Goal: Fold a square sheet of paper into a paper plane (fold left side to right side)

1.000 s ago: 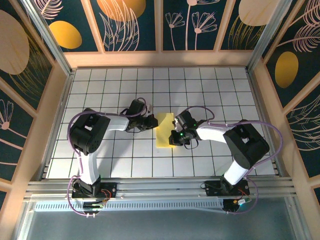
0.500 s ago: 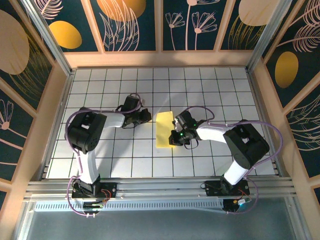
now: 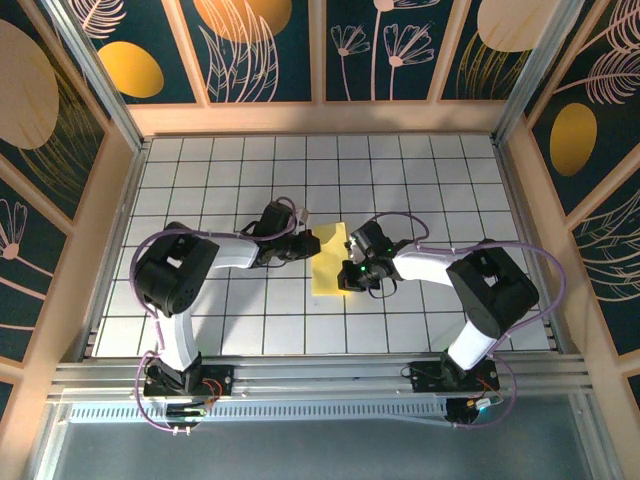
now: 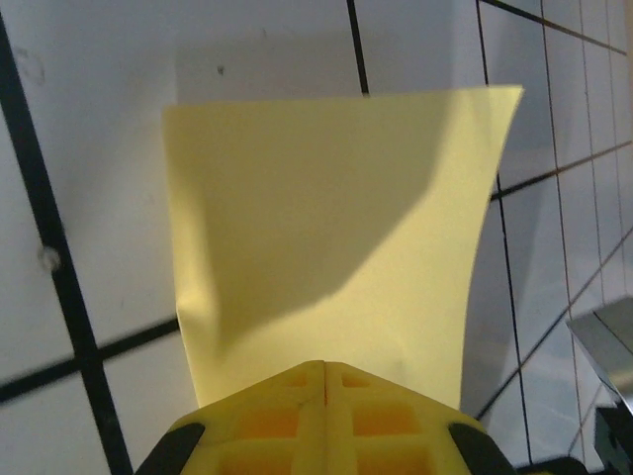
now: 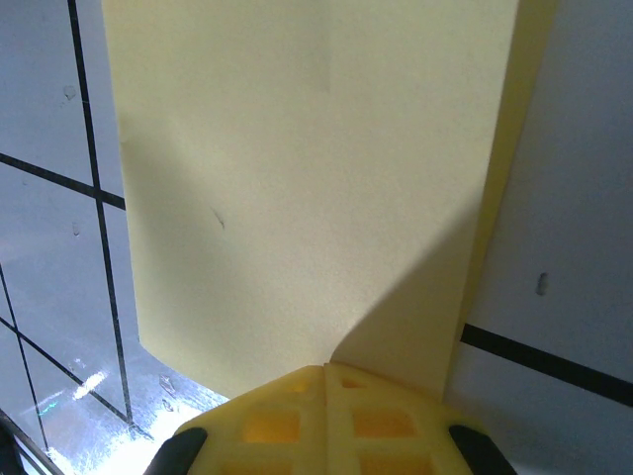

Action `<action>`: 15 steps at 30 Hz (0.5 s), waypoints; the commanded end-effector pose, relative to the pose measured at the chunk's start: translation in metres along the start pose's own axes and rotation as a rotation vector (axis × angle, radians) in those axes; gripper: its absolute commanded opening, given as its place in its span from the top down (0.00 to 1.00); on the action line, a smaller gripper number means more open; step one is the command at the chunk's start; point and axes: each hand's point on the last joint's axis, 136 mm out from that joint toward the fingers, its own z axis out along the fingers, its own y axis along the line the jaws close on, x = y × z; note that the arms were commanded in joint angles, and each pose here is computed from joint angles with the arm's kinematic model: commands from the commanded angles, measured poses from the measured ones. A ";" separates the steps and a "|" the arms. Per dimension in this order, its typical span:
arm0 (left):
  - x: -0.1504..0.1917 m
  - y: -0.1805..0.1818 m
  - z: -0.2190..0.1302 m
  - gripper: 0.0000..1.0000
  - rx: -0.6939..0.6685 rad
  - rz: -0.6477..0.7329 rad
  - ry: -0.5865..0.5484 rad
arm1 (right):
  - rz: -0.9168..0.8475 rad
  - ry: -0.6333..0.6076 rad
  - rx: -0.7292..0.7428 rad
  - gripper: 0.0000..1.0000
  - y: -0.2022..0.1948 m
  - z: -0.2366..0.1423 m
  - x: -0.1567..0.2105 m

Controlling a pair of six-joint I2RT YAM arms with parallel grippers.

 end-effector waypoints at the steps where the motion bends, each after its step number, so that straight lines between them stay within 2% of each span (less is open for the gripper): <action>1: -0.013 0.004 0.009 1.00 -0.022 0.015 -0.015 | 0.069 0.118 0.253 1.00 -0.066 0.012 0.044; 15: -0.030 0.043 0.022 1.00 -0.144 -0.015 -0.086 | 0.066 0.132 0.272 1.00 -0.070 0.012 0.047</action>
